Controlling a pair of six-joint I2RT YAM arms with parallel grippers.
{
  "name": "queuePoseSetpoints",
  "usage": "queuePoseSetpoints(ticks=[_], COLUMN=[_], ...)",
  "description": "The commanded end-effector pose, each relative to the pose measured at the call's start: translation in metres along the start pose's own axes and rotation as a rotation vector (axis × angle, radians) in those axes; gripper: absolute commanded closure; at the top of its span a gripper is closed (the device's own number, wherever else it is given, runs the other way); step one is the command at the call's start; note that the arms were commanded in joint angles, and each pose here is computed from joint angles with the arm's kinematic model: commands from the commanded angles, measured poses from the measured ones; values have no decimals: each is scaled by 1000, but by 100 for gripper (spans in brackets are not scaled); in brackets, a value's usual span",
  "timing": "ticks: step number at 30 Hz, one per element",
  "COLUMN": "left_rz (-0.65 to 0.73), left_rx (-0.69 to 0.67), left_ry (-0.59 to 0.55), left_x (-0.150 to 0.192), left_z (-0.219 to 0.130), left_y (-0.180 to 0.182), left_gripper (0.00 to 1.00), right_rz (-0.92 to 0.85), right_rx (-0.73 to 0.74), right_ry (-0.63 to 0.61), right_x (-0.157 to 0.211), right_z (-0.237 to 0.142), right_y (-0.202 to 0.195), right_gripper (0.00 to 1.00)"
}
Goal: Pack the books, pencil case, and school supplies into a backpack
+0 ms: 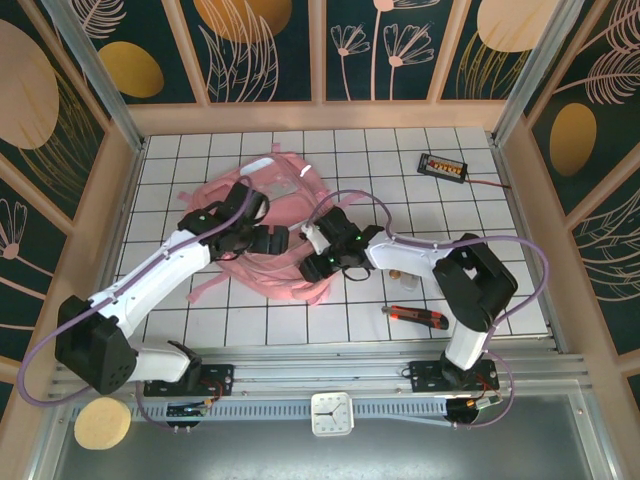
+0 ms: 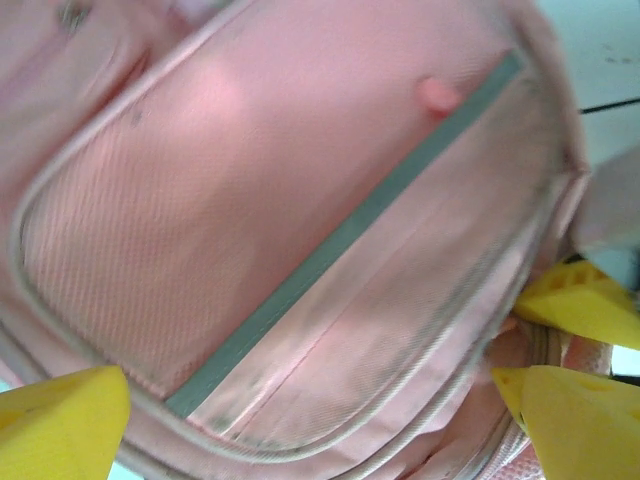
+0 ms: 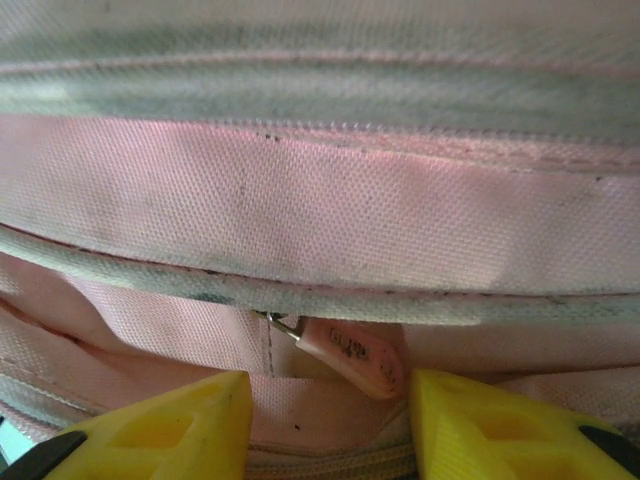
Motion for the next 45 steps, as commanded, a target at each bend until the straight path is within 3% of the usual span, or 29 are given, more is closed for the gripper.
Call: queuePoseSetpoints(ticks=[1,9,19,29,32,36,39,40,45], left_rz=[191,397,458,485,499,505,498,494,462], left_rx=[-100,-103,-38,-2,-29,-48,-17,-4,85], left_ry=[-99,-4,42,101,142,178,174,166,112], left_x=[-13,5,8,23,27,28,21,18,-3], left_z=[-15,32,65,76,87,99,94,90,58], left_y=[-1,-8,-25,-29,-27,-27,-31,-32,-41], left_gripper=[1,4,12,14,32,73,95,100,100], right_rz=[87,136,155,173,176,178,176,177,171], right_rx=[-50,-82,-74,-66,-64,-61,-59,-60,-87], right_ry=[37,20,27,30,29,33,28,23,-42], right_x=[11,11,13,14,14,14,13,12,-11], right_z=[-3,-7,-5,0,1,2,1,-1,-19], right_y=[-7,-12,-14,-16,-16,-16,-16,-15,-4], right_gripper=[54,54,54,54,54,54,53,53,46])
Point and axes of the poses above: each hand's point on the last joint's axis, 136 mm out from that joint toward the fingers, its own z axis out along the fingers, its own y axis along the line the jaws close on, x = y × z, the point moved 8 cm from there along -z, back along the fingers, and after that the axes turned 10 degrees about z, right-handed, at the moved point
